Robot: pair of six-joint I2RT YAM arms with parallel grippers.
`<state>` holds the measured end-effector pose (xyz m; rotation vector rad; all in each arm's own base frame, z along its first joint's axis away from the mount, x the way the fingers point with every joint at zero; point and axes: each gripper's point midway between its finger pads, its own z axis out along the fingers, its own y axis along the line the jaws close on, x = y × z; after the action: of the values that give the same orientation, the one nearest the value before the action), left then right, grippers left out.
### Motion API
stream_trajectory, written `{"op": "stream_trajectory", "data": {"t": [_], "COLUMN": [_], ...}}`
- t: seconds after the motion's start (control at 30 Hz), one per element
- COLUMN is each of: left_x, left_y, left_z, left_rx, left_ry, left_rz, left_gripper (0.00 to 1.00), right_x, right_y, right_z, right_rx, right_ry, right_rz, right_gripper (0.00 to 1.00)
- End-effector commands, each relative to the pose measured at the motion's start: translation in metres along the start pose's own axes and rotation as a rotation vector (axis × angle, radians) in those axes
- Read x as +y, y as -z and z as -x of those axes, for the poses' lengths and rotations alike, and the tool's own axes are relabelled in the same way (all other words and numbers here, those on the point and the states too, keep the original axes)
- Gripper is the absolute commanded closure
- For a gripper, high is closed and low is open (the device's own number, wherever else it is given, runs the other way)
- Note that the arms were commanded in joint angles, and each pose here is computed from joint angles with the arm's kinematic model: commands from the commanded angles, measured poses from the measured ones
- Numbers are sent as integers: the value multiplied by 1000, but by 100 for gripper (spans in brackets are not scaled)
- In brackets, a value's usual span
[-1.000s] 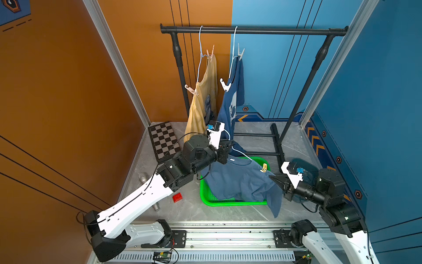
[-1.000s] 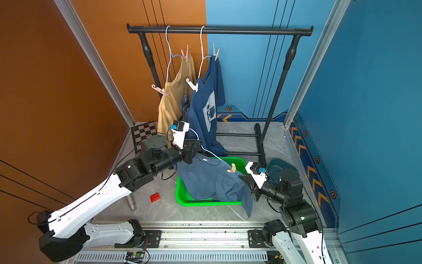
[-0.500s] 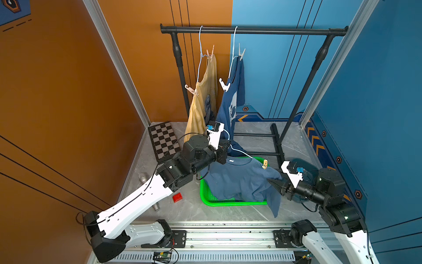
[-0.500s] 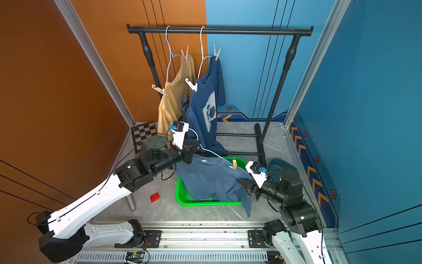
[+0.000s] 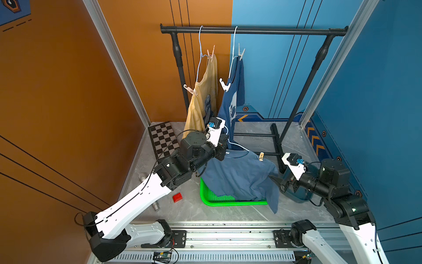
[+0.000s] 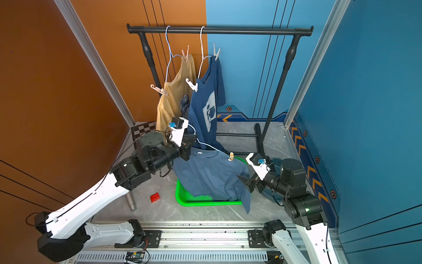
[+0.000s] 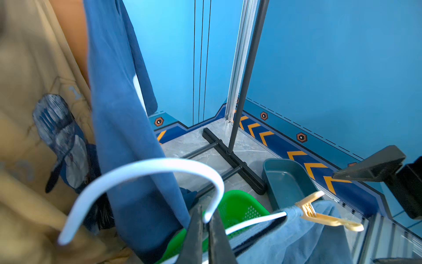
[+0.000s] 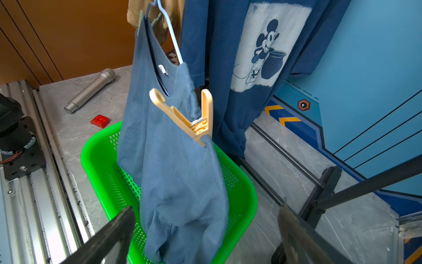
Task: Remove the clothespins securing t-shirts to the hanger
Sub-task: Pick up the hanger from the clothes rail, then remove the clothespin from the hanger.
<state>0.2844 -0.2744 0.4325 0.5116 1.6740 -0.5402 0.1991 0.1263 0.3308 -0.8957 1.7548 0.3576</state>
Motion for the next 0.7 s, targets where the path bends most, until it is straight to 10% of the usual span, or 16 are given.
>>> {"op": "stream_trajectory", "data": {"t": [0.0,0.67], "left_x": [11,-17], "left_y": [10,1], "left_z": [39,-19], "left_rx": [-92,-70], "left_ry": [-92,-118], "left_rz": [47,6], "left_gripper": [100,100], "right_x": [-6,10], "right_y": [5,4], "right_z": [6,-8], "right_rx": [31,170], "right_ry": [29,240], "right_rz": [-19,93], "right_gripper": [2,3]}}
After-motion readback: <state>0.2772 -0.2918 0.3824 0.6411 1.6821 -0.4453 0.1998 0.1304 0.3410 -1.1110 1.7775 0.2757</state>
